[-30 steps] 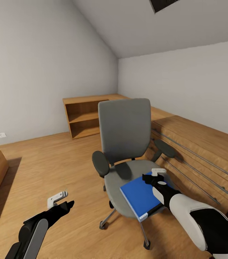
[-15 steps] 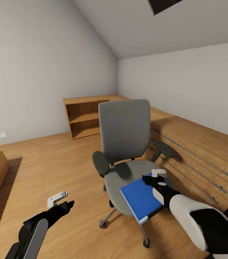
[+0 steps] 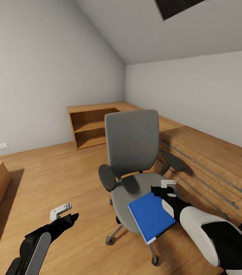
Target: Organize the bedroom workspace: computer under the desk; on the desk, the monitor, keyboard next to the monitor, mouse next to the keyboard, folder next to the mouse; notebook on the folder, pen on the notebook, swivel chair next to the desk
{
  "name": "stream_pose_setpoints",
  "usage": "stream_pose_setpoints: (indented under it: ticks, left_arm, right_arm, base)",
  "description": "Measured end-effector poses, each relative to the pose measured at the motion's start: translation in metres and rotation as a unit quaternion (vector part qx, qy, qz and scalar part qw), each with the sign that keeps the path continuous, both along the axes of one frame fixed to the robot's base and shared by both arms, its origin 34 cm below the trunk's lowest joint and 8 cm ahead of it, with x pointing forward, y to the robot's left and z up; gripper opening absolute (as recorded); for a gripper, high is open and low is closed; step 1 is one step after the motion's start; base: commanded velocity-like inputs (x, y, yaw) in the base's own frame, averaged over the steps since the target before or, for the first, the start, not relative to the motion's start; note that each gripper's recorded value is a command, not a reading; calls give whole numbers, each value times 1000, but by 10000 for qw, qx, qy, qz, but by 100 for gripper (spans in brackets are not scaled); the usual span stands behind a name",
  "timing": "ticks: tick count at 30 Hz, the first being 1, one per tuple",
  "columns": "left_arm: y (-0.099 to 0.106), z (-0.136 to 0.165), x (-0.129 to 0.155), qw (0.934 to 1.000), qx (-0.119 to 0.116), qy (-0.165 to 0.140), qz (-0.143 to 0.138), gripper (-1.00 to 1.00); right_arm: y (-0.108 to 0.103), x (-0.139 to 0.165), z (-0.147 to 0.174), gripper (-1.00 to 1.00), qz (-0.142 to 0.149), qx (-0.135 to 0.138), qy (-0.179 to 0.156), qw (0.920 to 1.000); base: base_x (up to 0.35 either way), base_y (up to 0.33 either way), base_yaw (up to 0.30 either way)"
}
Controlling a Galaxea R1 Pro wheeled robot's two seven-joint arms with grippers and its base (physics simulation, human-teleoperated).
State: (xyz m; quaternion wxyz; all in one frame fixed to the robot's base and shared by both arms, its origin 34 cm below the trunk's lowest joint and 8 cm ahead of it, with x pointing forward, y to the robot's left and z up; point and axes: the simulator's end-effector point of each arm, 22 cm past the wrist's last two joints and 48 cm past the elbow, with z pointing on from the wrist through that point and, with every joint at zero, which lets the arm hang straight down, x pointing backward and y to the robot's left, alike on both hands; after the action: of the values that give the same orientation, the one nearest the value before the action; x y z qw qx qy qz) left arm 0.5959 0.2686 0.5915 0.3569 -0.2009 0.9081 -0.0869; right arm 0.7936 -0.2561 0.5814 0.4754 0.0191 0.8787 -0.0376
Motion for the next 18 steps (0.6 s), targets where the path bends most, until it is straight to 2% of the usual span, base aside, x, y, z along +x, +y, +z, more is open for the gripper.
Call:
stream_pose_setpoints:
  ticks: [11,18]
  left_arm:
    - [0,22,4,10000,12,5,4,100]
    - [1,36,6,10000,19,7,4,100]
  right_arm:
    - [6,5,24,100,48,34,-39,10000]
    - [32,10,43,100,197,183,-106,9996]
  base:
    - [0,0,0]
    - [0,0,0]
